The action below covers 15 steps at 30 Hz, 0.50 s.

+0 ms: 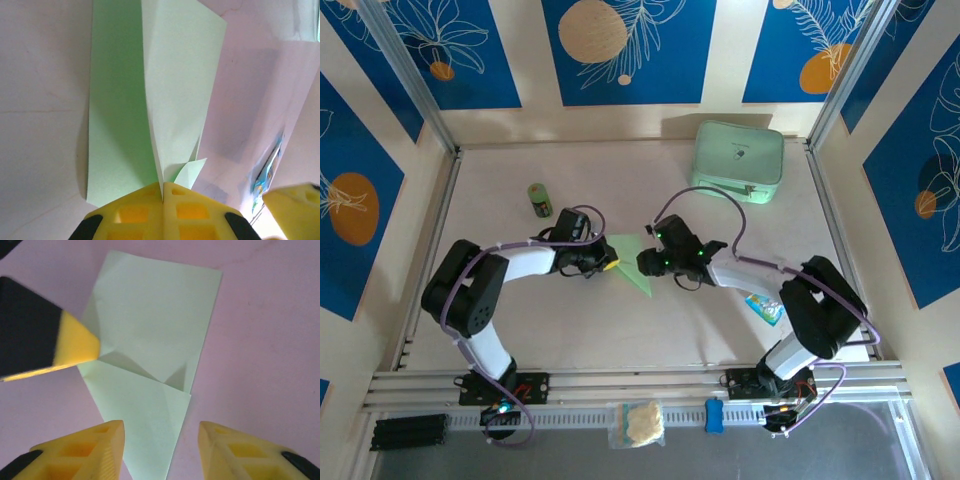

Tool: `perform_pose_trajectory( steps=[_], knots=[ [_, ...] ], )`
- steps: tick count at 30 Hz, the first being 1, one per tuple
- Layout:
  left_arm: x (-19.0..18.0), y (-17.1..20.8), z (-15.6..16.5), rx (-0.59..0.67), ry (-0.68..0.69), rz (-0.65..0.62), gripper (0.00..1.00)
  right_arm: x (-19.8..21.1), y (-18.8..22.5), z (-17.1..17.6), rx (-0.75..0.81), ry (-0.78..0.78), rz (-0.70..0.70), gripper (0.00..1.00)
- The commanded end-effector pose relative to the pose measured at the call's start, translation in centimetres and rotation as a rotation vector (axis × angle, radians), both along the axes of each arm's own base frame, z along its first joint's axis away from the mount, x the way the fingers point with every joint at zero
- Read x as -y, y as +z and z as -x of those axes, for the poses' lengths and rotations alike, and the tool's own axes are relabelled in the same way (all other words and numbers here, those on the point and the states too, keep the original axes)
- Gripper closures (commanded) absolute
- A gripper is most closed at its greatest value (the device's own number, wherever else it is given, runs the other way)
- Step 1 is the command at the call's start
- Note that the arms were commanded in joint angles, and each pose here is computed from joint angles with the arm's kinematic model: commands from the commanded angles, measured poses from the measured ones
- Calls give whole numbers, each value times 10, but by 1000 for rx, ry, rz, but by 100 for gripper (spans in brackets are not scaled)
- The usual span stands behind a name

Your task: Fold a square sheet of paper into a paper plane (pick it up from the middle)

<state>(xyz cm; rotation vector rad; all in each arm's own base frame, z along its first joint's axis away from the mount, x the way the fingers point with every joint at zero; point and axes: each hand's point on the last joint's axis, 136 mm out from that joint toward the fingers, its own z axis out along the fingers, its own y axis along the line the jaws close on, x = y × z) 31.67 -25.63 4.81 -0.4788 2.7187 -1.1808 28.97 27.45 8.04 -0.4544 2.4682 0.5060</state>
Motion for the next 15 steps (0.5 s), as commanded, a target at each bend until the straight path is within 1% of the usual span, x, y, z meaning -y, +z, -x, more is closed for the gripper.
perform_pose_trajectory(
  steps=[1,4,7,11,15],
  knots=[
    [2,14,-3,-1,19,-17,93,12,-1,-2,178,0,191,56],
    [4,16,-3,-3,18,-22,93,-6,-4,6,280,88,283,59],
    [3,17,-3,-8,20,-28,93,-26,-15,16,346,180,332,62],
    [3,19,-3,-7,23,-27,93,-37,-29,17,354,199,370,65],
    [2,19,-2,-8,23,-32,92,-38,-41,17,348,194,403,67]
  ],
)
